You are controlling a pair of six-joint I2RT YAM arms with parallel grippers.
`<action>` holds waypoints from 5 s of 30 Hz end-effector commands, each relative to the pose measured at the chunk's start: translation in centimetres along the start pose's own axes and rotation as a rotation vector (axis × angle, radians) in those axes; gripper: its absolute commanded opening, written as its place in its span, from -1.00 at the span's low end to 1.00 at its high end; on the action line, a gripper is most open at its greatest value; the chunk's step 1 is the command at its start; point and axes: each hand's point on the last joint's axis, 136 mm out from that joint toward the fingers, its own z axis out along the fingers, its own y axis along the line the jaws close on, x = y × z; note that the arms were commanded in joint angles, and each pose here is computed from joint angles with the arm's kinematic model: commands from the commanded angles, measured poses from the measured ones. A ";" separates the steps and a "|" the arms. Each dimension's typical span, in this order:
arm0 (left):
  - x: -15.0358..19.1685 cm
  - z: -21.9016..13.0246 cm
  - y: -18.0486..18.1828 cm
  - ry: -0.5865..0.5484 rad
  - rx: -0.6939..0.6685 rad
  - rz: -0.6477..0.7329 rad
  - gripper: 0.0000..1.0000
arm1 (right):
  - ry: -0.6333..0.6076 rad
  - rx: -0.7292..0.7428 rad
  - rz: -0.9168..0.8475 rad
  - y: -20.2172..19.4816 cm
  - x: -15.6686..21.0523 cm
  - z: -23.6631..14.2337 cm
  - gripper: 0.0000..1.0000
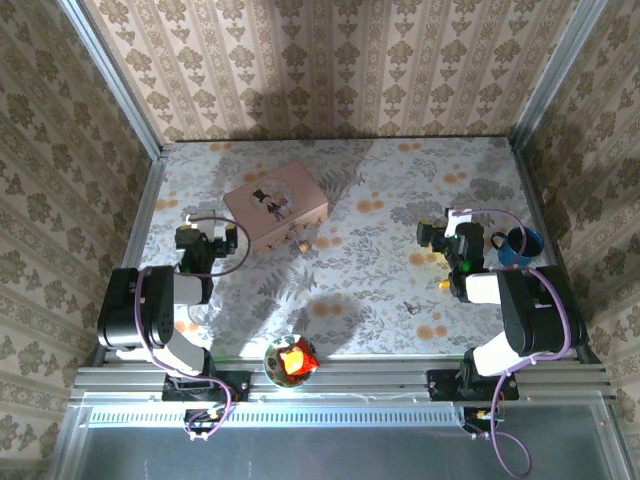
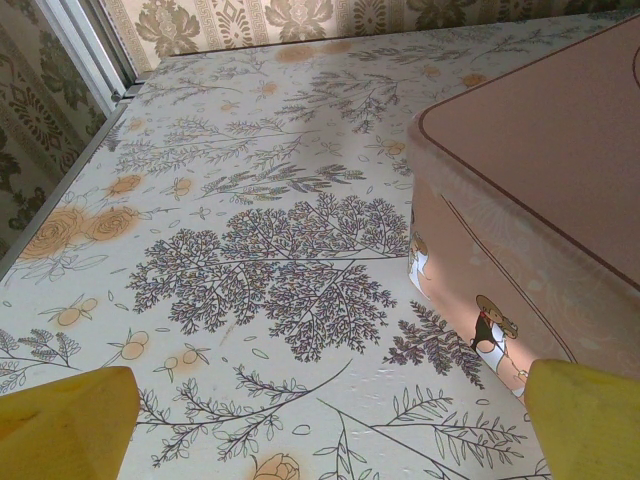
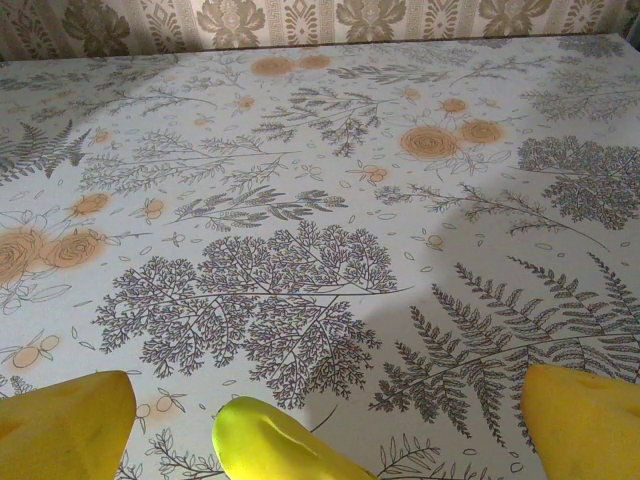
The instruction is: Unlock the padlock with the key
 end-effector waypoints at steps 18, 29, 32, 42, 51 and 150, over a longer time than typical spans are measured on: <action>-0.9 0.1 -0.4 -0.025 0.024 0.024 1.00 | -0.016 0.020 -0.017 -0.2 -0.7 0.2 1.00; -1.0 -0.5 -1.4 -0.061 0.072 0.041 1.00 | -0.018 0.020 -0.019 -0.2 -0.7 0.2 1.00; -1.4 -0.8 -1.2 -0.072 0.064 0.043 1.00 | -0.017 0.013 -0.029 0.0 -0.8 0.1 1.00; -3.0 -2.7 -0.1 -0.117 0.008 0.020 1.00 | -0.019 0.029 -0.038 0.1 -1.8 -0.5 1.00; -5.3 -5.6 1.4 -0.176 -0.072 -0.005 1.00 | -0.010 0.109 0.025 -1.2 -4.4 -3.0 1.00; -12.4 -11.9 -12.2 -0.021 0.406 -0.315 1.00 | 1.122 -0.004 0.199 9.8 15.5 -16.9 -0.50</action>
